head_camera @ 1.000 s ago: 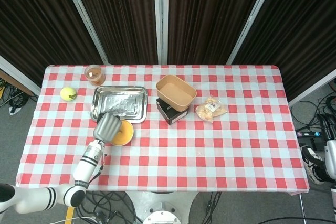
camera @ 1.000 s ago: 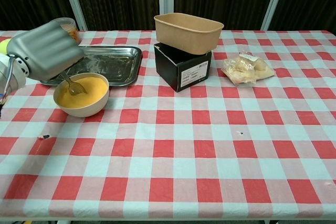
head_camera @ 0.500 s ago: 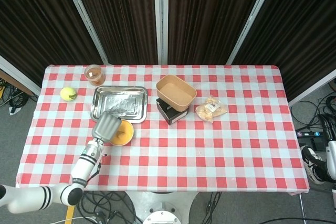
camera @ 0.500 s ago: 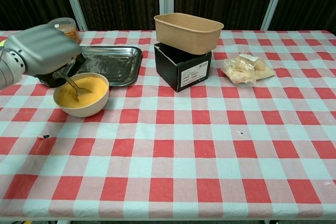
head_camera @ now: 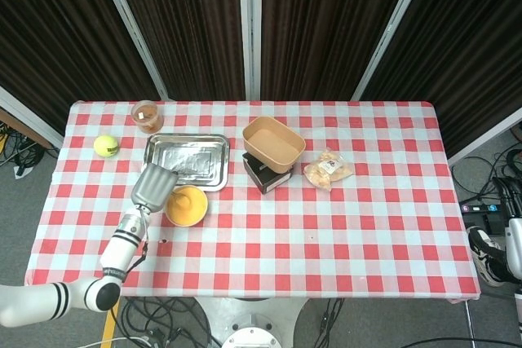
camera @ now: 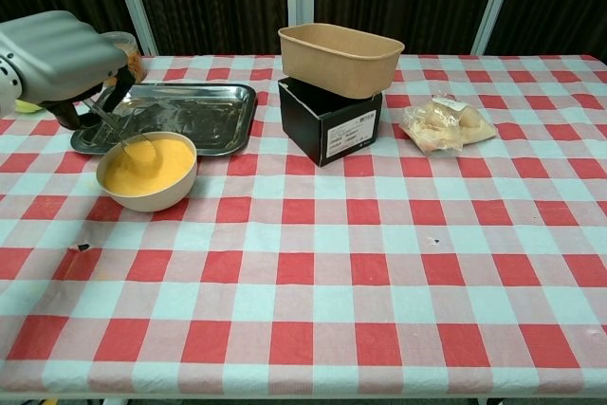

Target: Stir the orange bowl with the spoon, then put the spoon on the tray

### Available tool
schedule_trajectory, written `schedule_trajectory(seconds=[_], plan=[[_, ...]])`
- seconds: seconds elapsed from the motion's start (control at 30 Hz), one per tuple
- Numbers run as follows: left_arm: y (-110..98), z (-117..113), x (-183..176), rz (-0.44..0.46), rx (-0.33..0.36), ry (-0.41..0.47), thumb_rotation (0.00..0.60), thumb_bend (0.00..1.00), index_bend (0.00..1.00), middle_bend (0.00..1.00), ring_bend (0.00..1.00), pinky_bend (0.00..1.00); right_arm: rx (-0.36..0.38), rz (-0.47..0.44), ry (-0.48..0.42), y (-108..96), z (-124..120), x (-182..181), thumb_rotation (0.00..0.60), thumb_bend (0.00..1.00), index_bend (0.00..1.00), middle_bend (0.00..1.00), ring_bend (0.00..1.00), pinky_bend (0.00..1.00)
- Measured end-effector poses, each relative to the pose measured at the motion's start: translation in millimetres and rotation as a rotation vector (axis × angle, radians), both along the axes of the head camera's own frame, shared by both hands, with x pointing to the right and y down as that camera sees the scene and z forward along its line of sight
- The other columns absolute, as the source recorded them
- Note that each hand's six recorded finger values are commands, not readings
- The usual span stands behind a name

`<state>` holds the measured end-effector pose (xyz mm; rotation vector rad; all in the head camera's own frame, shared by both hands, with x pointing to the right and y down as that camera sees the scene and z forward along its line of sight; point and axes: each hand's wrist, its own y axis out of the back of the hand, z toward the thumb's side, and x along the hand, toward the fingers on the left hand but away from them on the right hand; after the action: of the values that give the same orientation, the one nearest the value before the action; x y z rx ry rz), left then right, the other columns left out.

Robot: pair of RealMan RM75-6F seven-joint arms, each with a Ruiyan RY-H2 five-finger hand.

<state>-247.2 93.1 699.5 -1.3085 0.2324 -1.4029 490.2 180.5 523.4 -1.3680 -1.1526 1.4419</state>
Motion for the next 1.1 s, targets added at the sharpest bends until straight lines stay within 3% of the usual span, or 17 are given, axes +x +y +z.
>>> schedule_trajectory(seconds=[0.43, 0.63, 0.8, 1.1], plan=[[18, 17, 12, 0.205, 0.206, -0.135, 0.6, 0.4, 0.66, 0.98, 0.95, 1.0, -0.006, 0.0, -0.002, 1, 1, 0, 0.6, 0.15, 0.0, 0.11, 0.0, 0.06], [33, 24, 16, 0.243, 0.236, -0.151, 0.6, 0.4, 0.66, 0.98, 0.95, 1.0, -0.01, 0.0, -0.002, 1, 2, 0, 0.6, 0.15, 0.0, 0.11, 0.0, 0.06], [38, 27, 19, 0.232, 0.209, -0.136, 0.6, 0.4, 0.66, 0.98, 0.95, 1.0, -0.007, 0.001, -0.001, 1, 1, 0, 0.6, 0.15, 0.0, 0.11, 0.0, 0.06], [34, 27, 13, 0.069, 0.007, 0.01, 0.6, 0.4, 0.66, 0.98, 0.95, 1.0, -0.005, 0.004, -0.003, 1, 1, 1, 0.6, 0.15, 0.0, 0.11, 0.0, 0.06]])
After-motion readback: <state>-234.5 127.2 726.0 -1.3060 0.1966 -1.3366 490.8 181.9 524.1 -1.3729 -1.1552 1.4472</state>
